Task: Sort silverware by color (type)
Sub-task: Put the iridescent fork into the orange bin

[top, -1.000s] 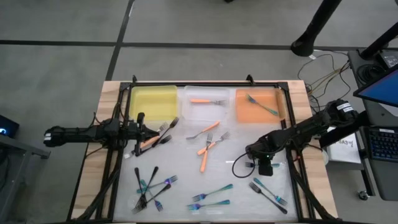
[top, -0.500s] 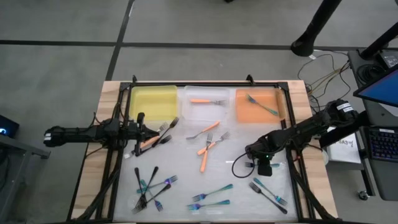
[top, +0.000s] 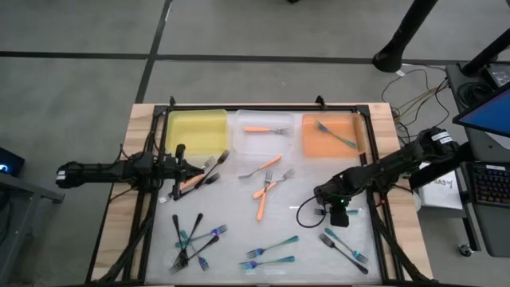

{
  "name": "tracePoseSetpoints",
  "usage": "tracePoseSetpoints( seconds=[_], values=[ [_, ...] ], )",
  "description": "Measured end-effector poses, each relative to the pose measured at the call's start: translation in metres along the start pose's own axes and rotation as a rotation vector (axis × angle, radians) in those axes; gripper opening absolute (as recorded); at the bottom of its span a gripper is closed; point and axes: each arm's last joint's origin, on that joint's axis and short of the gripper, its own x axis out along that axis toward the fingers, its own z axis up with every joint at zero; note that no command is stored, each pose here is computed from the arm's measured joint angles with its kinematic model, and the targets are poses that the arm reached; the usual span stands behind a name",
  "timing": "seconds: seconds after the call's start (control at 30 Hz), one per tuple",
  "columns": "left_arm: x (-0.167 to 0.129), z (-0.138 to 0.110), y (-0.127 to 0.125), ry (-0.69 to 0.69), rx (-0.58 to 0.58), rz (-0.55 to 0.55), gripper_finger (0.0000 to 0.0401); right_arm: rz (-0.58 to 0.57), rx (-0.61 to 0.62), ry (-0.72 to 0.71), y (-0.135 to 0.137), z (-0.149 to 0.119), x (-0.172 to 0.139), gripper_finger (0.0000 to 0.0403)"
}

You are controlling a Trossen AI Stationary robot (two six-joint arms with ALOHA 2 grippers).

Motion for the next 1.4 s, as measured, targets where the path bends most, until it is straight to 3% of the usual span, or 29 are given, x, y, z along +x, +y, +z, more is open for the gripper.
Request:
tracePoseSetpoints(
  seconds=[0.57, 0.9, 1.17, 1.4],
  values=[
    [0.000, 0.000, 0.000, 0.000, 0.000, 0.000, 0.0000, -0.063, -0.003, -0.044, -0.002, -0.005, 0.010, 0.0095],
    [0.000, 0.000, 0.000, -0.001, 0.000, 0.000, 0.0000, -0.091, -0.001, -0.055, -0.004, -0.005, 0.010, 0.0015],
    [0.000, 0.000, 0.000, -0.001, 0.000, 0.000, 0.0000, -0.090, 0.019, -0.060, -0.001, -0.003, 0.007, 0.0010],
    [0.000, 0.000, 0.000, 0.000, 0.000, 0.000, 0.0000, -0.124, -0.088, -0.159, 0.014, 0.015, -0.018, 0.0009]
  ],
)
